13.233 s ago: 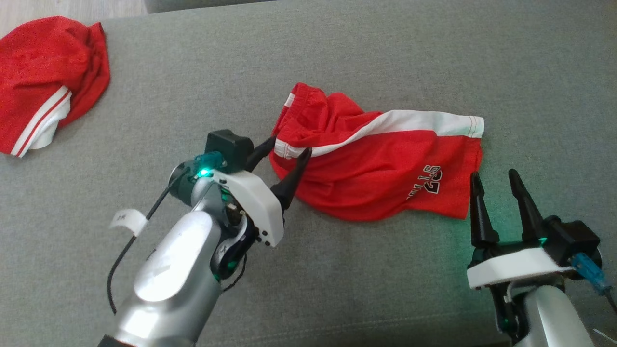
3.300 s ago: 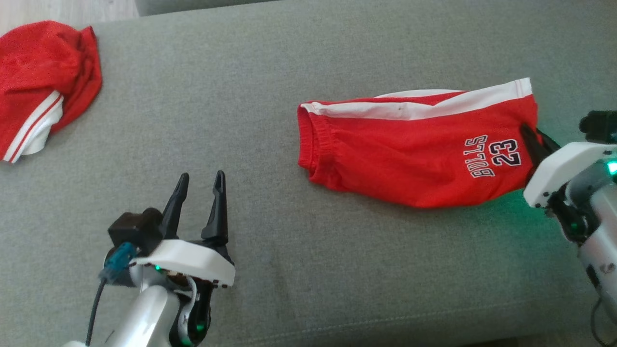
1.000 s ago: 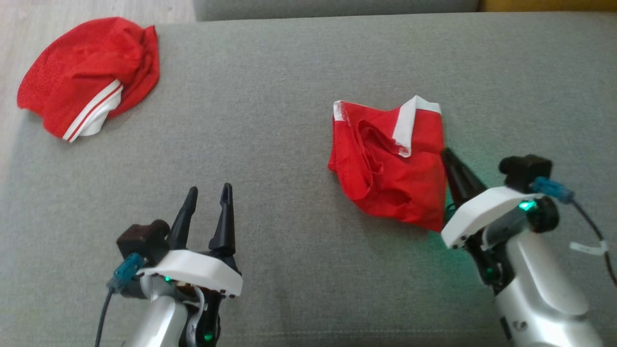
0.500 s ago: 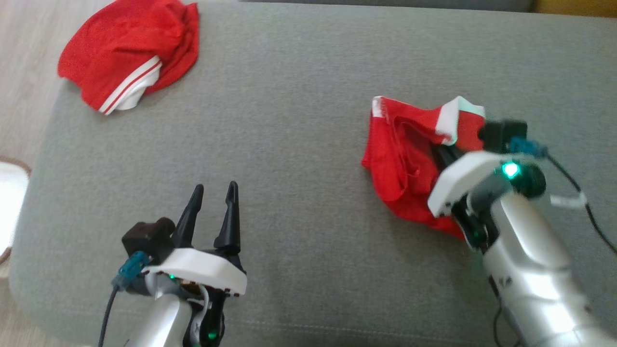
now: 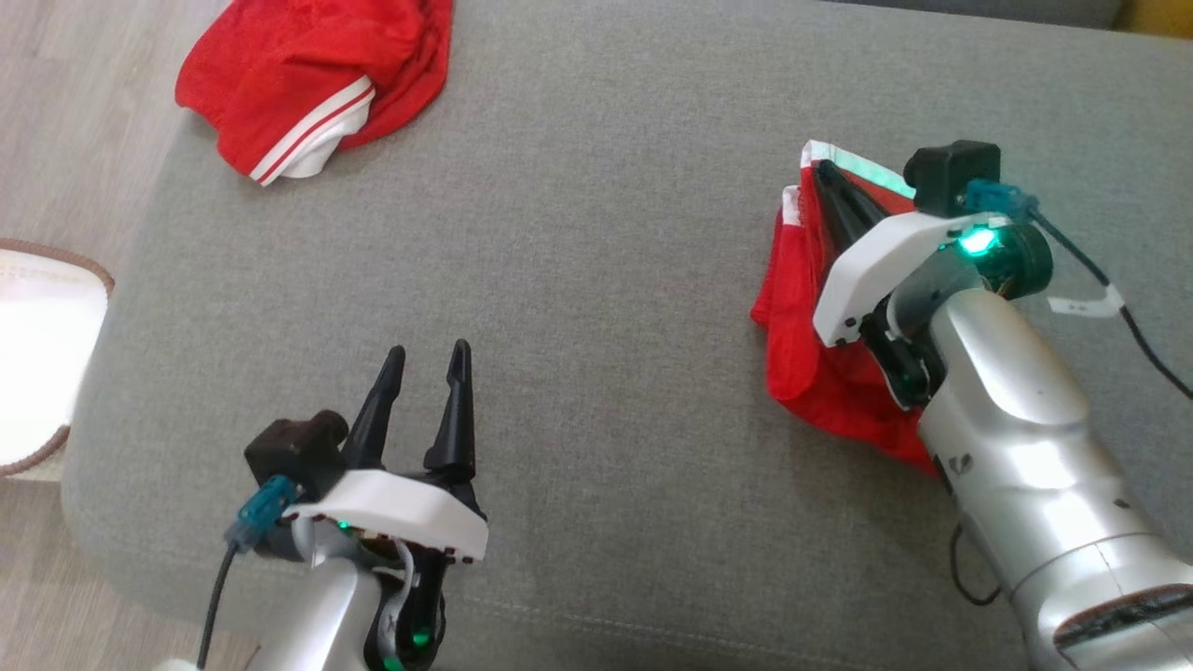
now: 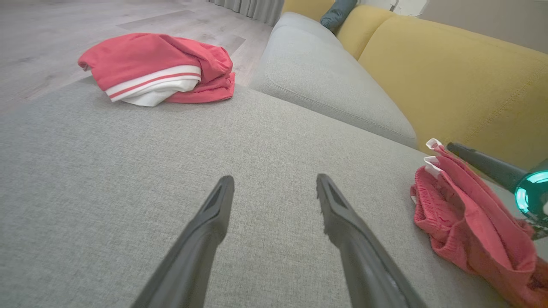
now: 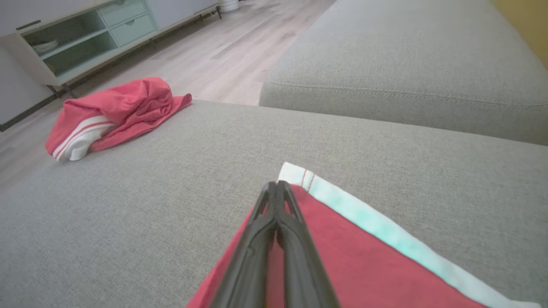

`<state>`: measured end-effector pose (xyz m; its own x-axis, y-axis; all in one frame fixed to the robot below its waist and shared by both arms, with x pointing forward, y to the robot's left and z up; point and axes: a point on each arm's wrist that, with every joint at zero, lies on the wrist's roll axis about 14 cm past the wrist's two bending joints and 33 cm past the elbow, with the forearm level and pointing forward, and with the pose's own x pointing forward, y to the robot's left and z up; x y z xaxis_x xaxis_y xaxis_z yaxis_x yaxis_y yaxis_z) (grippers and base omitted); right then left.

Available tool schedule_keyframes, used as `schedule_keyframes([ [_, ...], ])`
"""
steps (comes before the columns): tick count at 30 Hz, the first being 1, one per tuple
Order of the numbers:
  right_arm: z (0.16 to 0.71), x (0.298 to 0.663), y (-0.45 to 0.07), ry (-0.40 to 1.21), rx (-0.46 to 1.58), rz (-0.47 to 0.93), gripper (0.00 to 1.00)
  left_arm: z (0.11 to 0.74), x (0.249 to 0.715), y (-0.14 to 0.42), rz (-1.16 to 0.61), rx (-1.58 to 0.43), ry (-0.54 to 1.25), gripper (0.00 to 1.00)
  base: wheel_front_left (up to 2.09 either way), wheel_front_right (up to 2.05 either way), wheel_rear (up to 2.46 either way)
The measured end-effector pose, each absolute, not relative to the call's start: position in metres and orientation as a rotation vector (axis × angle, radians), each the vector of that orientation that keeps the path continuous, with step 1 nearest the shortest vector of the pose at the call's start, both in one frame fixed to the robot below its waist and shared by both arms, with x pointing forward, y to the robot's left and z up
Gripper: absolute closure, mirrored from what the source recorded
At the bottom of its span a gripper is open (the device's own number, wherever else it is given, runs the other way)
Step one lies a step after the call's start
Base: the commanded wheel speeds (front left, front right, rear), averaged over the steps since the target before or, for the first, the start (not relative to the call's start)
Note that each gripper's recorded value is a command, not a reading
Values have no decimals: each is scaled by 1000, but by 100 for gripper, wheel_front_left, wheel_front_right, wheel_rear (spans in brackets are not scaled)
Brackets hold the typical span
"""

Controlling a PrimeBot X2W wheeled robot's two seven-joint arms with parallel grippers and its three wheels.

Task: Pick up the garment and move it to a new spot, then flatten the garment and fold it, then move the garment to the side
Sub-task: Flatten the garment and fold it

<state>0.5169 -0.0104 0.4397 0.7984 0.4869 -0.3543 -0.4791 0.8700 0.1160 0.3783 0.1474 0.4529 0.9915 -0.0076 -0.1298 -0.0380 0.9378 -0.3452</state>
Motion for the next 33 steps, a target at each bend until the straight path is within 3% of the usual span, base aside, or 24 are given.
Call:
schedule_keyframes([
  [11,473,518,-56,224,20,437,100,465,382,134,-35,-352,94,0,0,0,0],
  [16,442,480,-71,290,2,435,100,467,381,123,-69,-357,95,0,0,0,0],
  [21,407,435,-48,399,32,506,100,464,380,118,-83,-359,105,0,0,0,0],
  [33,402,403,18,444,38,701,100,464,376,125,-67,-357,104,0,0,0,0],
])
